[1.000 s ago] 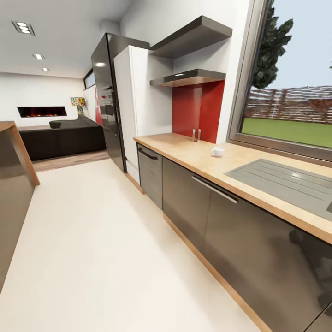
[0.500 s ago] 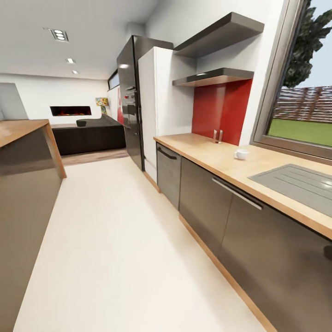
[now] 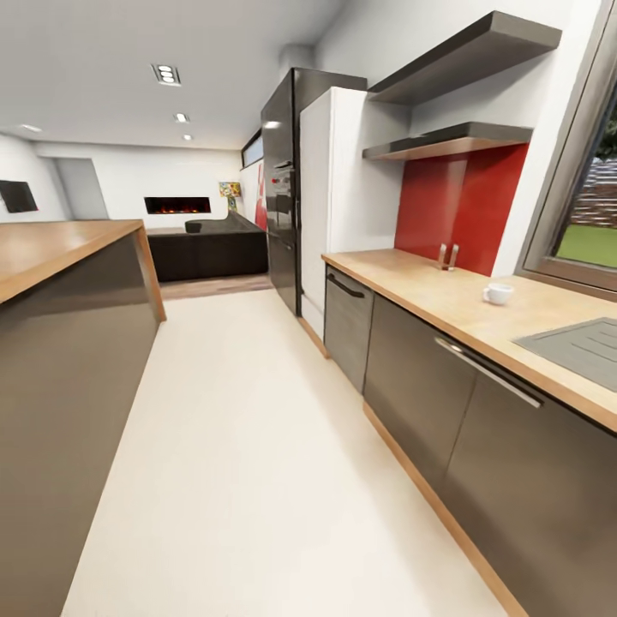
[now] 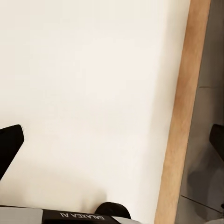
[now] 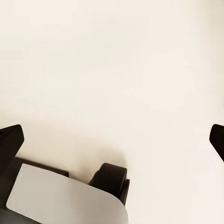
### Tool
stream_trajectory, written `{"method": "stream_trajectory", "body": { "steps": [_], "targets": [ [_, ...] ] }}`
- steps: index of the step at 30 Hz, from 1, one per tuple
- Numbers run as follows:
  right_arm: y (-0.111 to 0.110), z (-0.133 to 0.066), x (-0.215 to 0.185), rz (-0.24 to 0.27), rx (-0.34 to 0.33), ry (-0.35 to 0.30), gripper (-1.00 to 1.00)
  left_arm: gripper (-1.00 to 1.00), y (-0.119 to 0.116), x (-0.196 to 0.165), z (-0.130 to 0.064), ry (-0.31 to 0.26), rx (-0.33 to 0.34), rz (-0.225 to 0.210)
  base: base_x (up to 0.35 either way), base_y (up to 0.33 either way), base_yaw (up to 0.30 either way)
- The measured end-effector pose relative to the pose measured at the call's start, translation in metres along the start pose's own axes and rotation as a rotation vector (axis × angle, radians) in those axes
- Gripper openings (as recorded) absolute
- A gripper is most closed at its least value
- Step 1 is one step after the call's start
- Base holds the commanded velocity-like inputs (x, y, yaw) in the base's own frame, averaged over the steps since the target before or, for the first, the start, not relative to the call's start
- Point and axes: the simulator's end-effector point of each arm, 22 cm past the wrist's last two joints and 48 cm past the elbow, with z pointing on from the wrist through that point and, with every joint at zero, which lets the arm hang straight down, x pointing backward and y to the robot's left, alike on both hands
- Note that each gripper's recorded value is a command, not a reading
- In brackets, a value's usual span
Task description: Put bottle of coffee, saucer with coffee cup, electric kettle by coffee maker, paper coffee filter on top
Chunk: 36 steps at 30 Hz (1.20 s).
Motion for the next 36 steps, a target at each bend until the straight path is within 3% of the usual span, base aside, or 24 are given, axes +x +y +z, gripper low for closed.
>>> {"method": "stream_trajectory", "body": {
  "steps": [6,26,36],
  "targets": [
    [0.011,0.004,0.004,0.009,-0.018,0.007,1.00,1.00,0.000,0.000,0.000,0.000,0.001,0.000,0.098,0.000,0.170],
    [0.011,0.004,0.010,0.017,-0.017,0.018,1.00,1.00,-0.006,0.009,0.006,0.010,0.010,-0.004,0.312,0.000,0.007],
    [0.003,0.006,0.018,0.028,0.032,0.036,1.00,1.00,-0.003,0.010,0.007,0.011,-0.010,-0.001,0.262,0.000,0.000]
  ]
}}
